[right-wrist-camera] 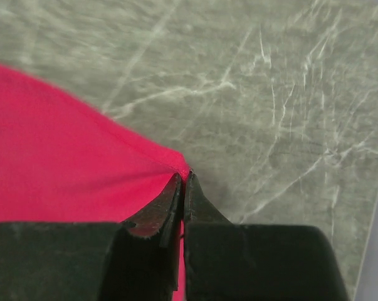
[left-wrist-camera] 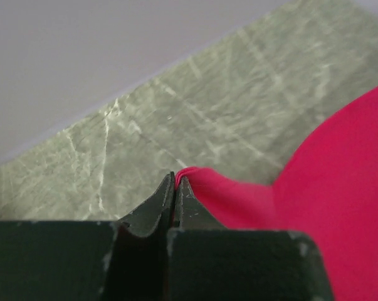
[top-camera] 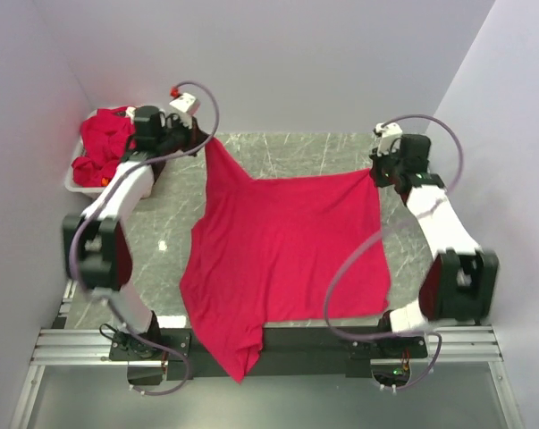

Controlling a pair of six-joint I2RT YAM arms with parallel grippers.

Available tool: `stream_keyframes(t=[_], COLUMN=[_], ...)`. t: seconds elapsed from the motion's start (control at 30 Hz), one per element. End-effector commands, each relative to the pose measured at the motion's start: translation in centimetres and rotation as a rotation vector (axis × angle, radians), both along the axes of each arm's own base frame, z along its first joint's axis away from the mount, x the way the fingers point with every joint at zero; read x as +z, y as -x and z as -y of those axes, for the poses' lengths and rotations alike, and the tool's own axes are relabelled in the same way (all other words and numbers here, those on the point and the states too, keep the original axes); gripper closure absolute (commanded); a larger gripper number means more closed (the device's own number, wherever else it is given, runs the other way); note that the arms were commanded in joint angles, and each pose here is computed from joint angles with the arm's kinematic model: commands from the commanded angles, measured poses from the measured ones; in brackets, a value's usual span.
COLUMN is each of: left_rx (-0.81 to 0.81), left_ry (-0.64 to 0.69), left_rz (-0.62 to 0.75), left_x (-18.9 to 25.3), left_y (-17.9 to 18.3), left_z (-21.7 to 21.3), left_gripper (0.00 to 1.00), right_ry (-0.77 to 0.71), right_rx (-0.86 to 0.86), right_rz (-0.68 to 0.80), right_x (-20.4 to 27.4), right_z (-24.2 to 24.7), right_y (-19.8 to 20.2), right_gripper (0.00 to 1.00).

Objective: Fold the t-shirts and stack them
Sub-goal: Flatten the tshirt out

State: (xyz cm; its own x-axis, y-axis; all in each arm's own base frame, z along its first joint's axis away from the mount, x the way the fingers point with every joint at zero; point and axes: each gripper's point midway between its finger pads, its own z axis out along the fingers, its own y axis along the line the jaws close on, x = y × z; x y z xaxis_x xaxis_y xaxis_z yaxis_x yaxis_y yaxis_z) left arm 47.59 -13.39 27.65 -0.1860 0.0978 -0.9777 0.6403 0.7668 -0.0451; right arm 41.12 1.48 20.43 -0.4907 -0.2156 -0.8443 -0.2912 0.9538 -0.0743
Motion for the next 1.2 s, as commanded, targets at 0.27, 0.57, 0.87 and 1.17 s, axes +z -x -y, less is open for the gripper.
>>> stream_keyframes(t=[0.27,0.57,0.87,1.17], left_rx=[0.063,0.289,0.15,0.112], left_ry=[-0.12,-0.17,-0.133,-0.154], left_rz=[0.031,-0.007,-0.432,-0.724], left_x=[-7.2,-6.0,-10.6,-19.1], left_y=[-17.8,-17.6,-2.2,4.8], left_z=[2.6,-2.5,-1.7,-1.3], left_gripper=[0.91,0.34,0.52,0.68], right_ry=[0.138,0.175,0.037,0.005], right_rx=[-0.178,-0.244,-0.017,0.023], right_rz=[-0.029,-0.187,-0.488,-0.715], right_x=[-4.5,-6.1,-8.3,-14.7], right_z=[4.6,6.9,2.0,0.6], right_y=[-14.8,-13.9,-1.8,4.9], right_gripper=[1.0,0.3,0.45,0.66])
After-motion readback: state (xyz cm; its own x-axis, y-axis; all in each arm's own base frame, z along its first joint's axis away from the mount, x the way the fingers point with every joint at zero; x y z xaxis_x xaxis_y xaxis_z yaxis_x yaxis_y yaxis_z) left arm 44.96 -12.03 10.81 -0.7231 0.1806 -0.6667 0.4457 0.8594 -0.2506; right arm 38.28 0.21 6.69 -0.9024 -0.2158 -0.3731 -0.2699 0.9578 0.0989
